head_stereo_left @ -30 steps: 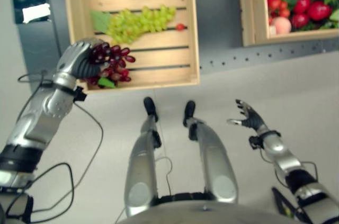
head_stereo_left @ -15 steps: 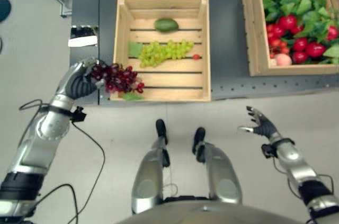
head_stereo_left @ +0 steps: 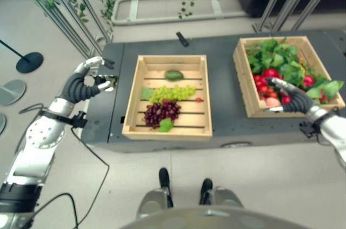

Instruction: Pick up the fruits from the basket on one side to the basket on the other side

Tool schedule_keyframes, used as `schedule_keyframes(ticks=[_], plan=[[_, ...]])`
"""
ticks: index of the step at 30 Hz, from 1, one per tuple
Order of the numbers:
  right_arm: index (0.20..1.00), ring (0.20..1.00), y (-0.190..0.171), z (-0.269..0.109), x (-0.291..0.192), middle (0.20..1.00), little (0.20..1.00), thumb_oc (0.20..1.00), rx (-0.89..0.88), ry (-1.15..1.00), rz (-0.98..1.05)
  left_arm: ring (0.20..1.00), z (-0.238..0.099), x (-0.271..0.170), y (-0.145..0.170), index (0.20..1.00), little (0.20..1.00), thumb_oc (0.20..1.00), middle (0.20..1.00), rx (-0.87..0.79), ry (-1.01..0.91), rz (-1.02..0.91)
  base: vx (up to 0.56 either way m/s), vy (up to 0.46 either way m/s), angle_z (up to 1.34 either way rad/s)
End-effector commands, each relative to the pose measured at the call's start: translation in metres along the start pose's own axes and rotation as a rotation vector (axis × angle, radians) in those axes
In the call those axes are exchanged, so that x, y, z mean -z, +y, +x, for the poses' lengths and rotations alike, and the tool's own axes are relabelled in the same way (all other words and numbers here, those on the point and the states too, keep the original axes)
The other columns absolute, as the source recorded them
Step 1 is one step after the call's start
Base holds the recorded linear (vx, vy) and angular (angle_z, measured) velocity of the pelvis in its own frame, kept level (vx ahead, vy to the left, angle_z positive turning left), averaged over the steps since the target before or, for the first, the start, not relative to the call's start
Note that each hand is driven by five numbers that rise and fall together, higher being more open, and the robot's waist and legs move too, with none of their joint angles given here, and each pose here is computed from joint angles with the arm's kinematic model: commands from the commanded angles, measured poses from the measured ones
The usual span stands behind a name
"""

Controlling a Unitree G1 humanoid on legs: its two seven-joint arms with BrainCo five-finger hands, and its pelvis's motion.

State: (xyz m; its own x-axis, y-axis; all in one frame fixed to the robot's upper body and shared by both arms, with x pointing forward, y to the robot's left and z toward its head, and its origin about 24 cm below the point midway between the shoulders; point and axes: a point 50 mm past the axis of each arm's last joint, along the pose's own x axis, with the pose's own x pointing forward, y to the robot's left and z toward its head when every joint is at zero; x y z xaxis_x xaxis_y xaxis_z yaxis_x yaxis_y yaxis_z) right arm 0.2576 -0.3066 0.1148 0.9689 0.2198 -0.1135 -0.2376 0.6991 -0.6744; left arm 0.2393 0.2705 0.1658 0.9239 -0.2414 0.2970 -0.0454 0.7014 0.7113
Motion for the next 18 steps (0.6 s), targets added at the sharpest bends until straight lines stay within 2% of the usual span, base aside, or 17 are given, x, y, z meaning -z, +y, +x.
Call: schedule_keyframes(ticks=[1, 5, 6, 7, 8, 18], plan=[[1.000, 1.000, 0.004, 0.010, -0.023, 1.000, 1.000, 1.000, 0.020, -0.149, 0.057, 0.200, 0.003, -0.011, 0.020, 0.200, 0.200, 0.200, 0.200, -0.063, -0.071, 0.016, 0.07, 0.001, 0.03], [1.000, 1.000, 0.010, 0.009, -0.022, 1.000, 1.000, 1.000, -0.002, -0.143, 0.057, 0.200, 0.002, -0.010, 0.017, 0.200, 0.200, 0.200, 0.200, -0.049, -0.055, 0.060, 0.03, 0.000, 0.00], [1.000, 1.000, 0.010, 0.009, -0.022, 1.000, 1.000, 1.000, -0.002, -0.143, 0.057, 0.357, 0.002, -0.010, 0.017, 0.357, 0.357, 0.357, 0.357, -0.049, -0.055, 0.060, 0.00, 0.000, 0.00], [1.000, 1.000, 0.011, 0.008, -0.021, 1.000, 1.000, 1.000, -0.006, -0.139, 0.061, 0.868, 0.003, -0.011, 0.017, 0.868, 0.868, 0.868, 0.868, -0.036, -0.052, 0.088, 0.00, 0.000, 0.00], [1.000, 1.000, 0.014, 0.010, -0.022, 1.000, 1.000, 1.000, -0.022, -0.139, 0.061, 1.000, 0.006, -0.013, 0.017, 1.000, 1.000, 1.000, 1.000, -0.027, -0.063, 0.123, -0.04, -0.011, -0.01], [1.000, 1.000, 0.025, 0.025, -0.038, 1.000, 1.000, 1.000, -0.123, -0.183, 0.018, 1.000, 0.046, -0.029, 0.001, 1.000, 1.000, 1.000, 1.000, 0.118, -0.156, 0.222, -0.07, 0.003, -0.03]])
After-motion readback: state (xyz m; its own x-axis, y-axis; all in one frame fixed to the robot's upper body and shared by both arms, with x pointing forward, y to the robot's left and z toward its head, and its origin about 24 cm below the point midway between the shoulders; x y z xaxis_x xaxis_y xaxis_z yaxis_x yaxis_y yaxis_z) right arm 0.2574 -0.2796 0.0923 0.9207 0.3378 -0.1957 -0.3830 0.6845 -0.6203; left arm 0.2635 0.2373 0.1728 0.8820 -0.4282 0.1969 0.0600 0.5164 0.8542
